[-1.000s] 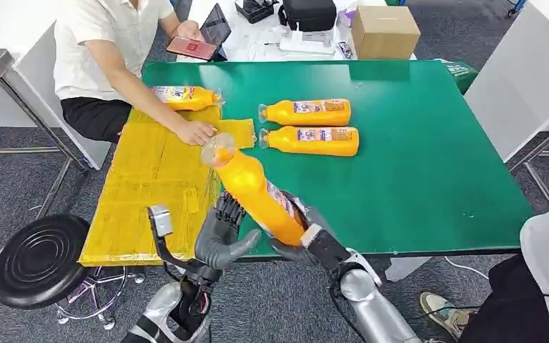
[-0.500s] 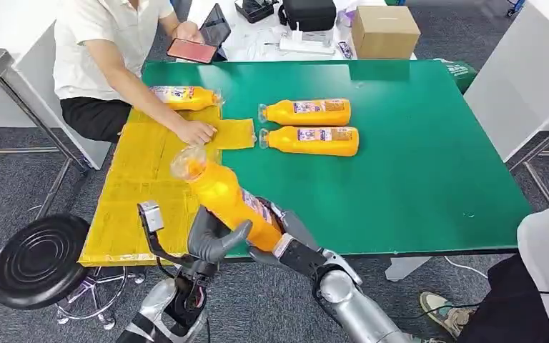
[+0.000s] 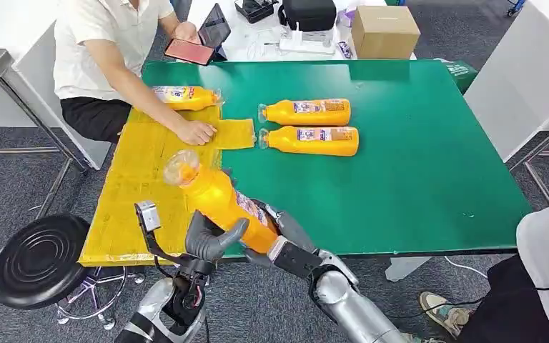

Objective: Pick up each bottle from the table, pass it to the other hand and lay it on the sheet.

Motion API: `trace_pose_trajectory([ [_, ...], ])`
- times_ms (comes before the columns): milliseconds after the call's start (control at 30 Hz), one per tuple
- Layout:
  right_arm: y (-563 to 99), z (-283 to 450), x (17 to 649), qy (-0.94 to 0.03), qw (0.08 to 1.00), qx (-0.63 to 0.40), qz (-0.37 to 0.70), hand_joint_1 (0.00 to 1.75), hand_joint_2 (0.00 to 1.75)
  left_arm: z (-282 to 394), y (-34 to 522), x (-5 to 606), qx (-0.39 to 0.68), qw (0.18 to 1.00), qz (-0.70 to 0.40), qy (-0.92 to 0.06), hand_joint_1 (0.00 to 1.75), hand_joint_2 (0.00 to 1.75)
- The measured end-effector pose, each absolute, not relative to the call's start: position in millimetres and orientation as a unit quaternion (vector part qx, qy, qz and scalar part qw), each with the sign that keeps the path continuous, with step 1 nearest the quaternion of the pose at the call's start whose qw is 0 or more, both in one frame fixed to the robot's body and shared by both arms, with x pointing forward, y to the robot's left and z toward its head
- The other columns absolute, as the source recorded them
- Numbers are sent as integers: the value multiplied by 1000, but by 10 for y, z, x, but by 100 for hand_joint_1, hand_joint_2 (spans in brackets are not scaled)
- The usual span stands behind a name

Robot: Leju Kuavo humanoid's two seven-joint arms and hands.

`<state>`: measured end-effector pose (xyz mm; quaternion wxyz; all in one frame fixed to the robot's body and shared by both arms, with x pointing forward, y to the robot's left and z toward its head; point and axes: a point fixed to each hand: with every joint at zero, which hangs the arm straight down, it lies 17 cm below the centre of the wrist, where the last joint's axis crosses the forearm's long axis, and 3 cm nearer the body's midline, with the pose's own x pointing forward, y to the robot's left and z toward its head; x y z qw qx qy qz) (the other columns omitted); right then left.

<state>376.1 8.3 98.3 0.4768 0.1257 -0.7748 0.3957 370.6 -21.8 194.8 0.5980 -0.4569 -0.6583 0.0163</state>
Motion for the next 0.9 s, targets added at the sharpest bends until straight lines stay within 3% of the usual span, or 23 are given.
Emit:
trace_pose_trajectory([
  [267,114,952,3752,-773,472,120,406,175,175,1941,-222,3729,-445,600,7,-665,0,175],
  [300,119,947,3748,-773,471,120,408,175,175,1940,-222,3733,-443,600,6,-666,7,175],
  [333,133,943,3742,-772,468,118,412,175,175,1937,-217,3754,-438,601,5,-669,175,175],
  [367,159,926,3739,-770,465,117,421,173,175,1931,-209,3794,-430,600,1,-675,175,175],
  [400,187,969,3726,-774,455,127,421,54,175,2064,-191,3710,-478,569,9,-669,175,175],
  [433,200,982,3710,-776,451,131,421,0,175,2097,-158,3669,-492,557,11,-669,175,175],
  [733,215,863,3616,-767,465,136,421,0,175,2229,-101,3532,-522,526,3,-672,175,175],
  [767,215,857,3612,-767,465,136,421,0,0,2232,-97,3530,-522,526,4,-672,175,175],
  [900,212,849,3609,-767,466,134,421,0,0,2265,-91,3505,-525,521,3,-674,175,175],
])
